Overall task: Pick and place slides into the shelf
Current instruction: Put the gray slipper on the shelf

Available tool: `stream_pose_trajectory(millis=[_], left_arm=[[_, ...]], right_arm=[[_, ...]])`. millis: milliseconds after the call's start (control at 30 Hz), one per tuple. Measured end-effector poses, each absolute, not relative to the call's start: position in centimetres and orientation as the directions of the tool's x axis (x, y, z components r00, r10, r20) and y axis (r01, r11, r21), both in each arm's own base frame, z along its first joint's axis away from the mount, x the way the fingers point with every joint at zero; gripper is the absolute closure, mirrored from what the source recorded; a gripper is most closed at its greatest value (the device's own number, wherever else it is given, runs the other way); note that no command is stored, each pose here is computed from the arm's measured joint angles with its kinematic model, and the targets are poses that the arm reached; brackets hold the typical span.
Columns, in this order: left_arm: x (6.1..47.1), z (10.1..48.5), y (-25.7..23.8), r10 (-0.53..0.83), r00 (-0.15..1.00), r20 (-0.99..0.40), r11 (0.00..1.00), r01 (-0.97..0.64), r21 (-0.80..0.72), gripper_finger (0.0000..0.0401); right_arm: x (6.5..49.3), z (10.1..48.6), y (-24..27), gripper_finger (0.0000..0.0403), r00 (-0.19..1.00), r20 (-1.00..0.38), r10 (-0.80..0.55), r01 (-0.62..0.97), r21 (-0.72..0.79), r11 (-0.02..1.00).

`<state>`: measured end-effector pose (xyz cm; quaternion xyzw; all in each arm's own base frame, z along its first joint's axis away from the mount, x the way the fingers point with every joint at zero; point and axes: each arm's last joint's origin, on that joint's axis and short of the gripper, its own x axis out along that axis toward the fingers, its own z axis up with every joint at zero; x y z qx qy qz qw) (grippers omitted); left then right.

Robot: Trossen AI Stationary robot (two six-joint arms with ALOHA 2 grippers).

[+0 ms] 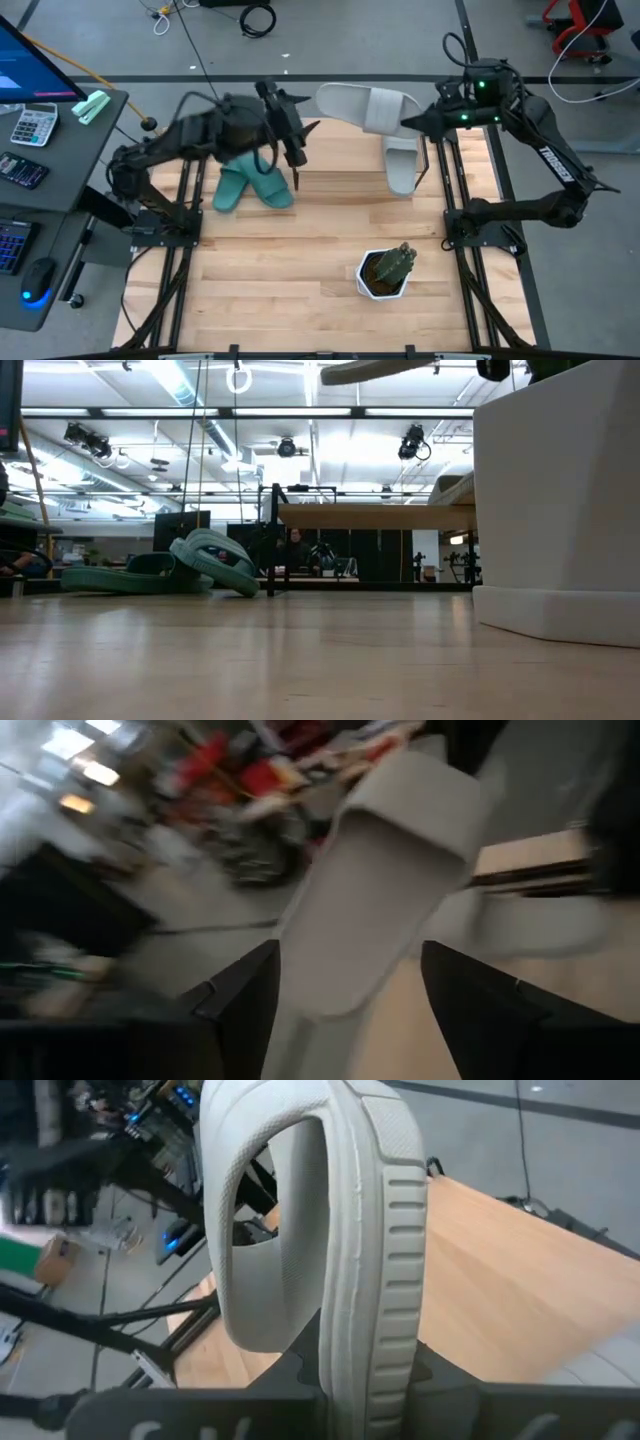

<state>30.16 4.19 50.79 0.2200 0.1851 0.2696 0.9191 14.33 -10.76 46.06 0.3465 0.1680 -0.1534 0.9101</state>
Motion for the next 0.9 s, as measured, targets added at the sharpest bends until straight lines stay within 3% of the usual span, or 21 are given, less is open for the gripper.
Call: stream_pose_trajectory(millis=[200,367,567,733,900], left_arm=[[28.5,51.4,6.8,0.287,0.897,-0.335,0.949,-0.219,0.227,0.0166],[27.7,51.3,8.3,0.087,0.931,-0.356,0.996,-0.084,0.023,0.0168],[27.6,51.1,9.5,-0.124,0.935,-0.333,0.973,0.048,-0.228,0.0166],[29.2,49.6,9.8,-0.353,0.874,-0.335,0.872,0.178,-0.456,0.0168],[31.1,47.4,9.9,-0.407,0.82,-0.403,0.826,0.142,-0.545,0.0168]], right_arm=[[14.4,46.0,-10.4,0.0368,0.915,-0.399,-0.054,0.295,0.572,0.765],[14.4,45.1,-9.7,0.0368,0.884,-0.467,0.023,0.259,0.53,0.808],[14.8,44.1,-9.0,0.0368,0.83,-0.547,0.105,0.209,0.48,0.852],[15.9,43.8,-8.4,0.0368,0.815,-0.556,0.164,0.137,0.46,0.877],[17.1,43.5,-7.7,0.0368,0.791,-0.569,0.223,0.083,0.461,0.883]])
